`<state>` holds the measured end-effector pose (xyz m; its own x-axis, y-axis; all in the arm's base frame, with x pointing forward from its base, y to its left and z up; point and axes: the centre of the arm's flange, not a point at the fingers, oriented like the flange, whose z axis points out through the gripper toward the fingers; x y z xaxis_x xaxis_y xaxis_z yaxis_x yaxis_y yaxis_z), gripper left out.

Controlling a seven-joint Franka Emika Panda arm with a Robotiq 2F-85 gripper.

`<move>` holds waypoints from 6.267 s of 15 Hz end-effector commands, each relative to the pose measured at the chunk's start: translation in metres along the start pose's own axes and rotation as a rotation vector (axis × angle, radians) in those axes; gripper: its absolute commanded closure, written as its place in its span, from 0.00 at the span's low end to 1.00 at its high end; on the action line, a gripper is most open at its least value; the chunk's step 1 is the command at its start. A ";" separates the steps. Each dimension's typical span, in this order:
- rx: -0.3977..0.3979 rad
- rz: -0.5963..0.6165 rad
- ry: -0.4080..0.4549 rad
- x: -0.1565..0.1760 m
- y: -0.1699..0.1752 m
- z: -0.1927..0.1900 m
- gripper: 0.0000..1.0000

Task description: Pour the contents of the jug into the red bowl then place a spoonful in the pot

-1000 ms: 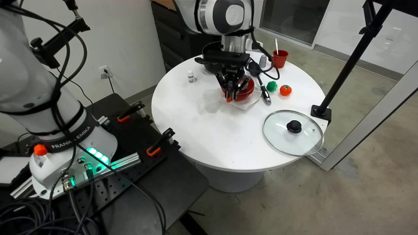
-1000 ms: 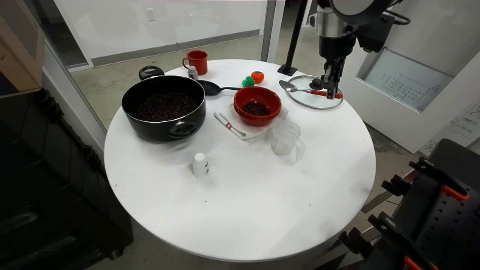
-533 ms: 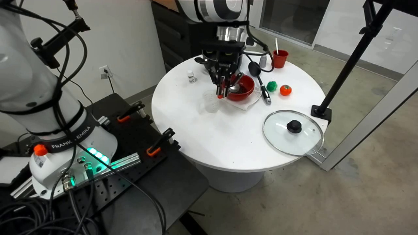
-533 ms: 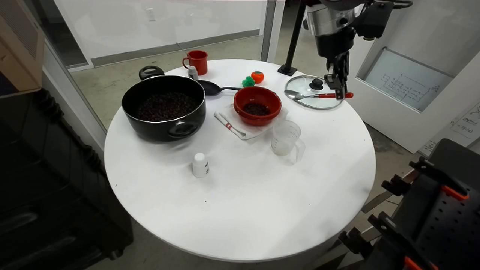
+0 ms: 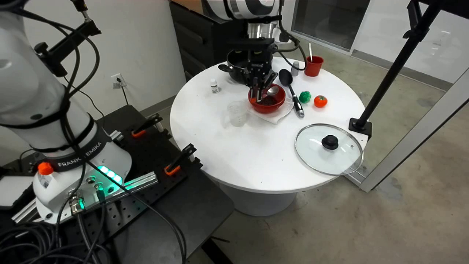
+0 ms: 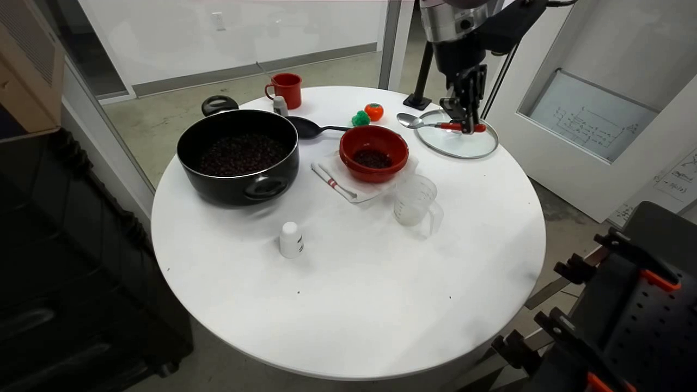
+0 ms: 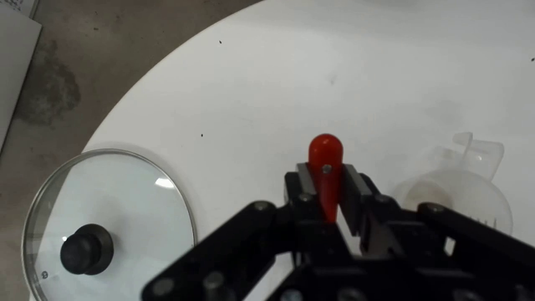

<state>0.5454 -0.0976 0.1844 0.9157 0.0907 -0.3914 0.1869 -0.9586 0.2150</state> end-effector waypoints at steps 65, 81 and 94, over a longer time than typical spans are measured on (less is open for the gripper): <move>-0.304 0.196 -0.323 0.104 -0.093 0.023 0.95; -0.187 0.150 -0.440 0.157 -0.115 0.026 0.95; -0.221 0.323 -0.578 0.173 -0.082 0.030 0.95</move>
<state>0.6536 -0.0102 0.0824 0.6509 -0.3398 -0.6789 0.0841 -0.8565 0.5093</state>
